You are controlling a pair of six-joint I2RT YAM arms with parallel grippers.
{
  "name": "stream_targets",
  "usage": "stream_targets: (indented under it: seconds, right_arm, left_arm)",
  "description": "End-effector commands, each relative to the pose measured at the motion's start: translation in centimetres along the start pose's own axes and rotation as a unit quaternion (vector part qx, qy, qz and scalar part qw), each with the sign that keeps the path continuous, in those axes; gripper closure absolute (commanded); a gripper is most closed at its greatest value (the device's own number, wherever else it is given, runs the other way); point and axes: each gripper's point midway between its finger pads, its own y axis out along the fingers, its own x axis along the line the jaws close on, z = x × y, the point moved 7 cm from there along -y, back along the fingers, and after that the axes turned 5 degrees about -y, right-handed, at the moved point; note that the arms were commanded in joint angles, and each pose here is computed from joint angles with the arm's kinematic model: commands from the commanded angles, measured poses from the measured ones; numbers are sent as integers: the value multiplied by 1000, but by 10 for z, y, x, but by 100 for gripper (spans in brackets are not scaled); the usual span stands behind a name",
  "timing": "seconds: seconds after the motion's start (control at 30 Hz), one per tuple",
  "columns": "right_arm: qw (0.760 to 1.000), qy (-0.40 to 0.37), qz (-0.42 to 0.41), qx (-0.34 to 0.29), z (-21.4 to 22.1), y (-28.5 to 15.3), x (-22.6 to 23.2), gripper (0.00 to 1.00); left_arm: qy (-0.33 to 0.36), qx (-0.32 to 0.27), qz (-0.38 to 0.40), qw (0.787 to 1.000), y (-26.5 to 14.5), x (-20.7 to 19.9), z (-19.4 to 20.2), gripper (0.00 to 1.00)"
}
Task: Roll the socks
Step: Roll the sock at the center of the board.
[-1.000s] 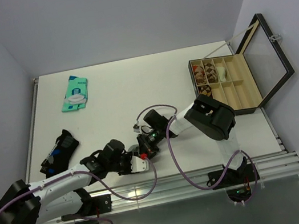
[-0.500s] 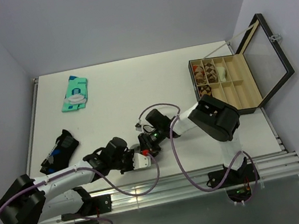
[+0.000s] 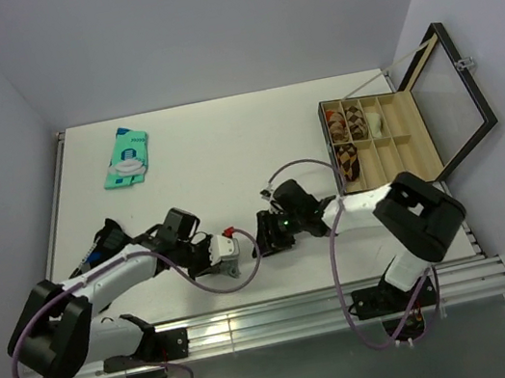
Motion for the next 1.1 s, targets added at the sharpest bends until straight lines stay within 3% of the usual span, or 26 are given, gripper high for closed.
stream_targets:
  seconds: [0.0,0.07,0.23,0.43,0.63,0.87,1.07]
  right_arm:
    - [995,-14,44,-92,-13,-19,-3,53]
    - [986,-36,95,-133,-16,-28,-9,53]
    - [958,-107,84,-251,-10,-65,9,52]
    - [920,-205,81,-325,8,-89,35,51]
    - [903,-290,55,-312,34,-76,65,52]
    - [885,-379,117,-245,48,-24,92,55]
    - [867,-439,116,-207,57,10,115,56]
  left_arm:
    - [-6,8,74,997,-7,-5,2,100]
    - [-41,25,124,991,-6,-11,8,100]
    - [-70,31,188,979,-7,-1,7,100]
    - [-139,54,263,953,-5,12,12,100]
    - [-187,77,303,931,7,25,14,100]
    - [-232,106,317,914,20,33,20,100]
    - [-253,126,312,907,24,39,23,100]
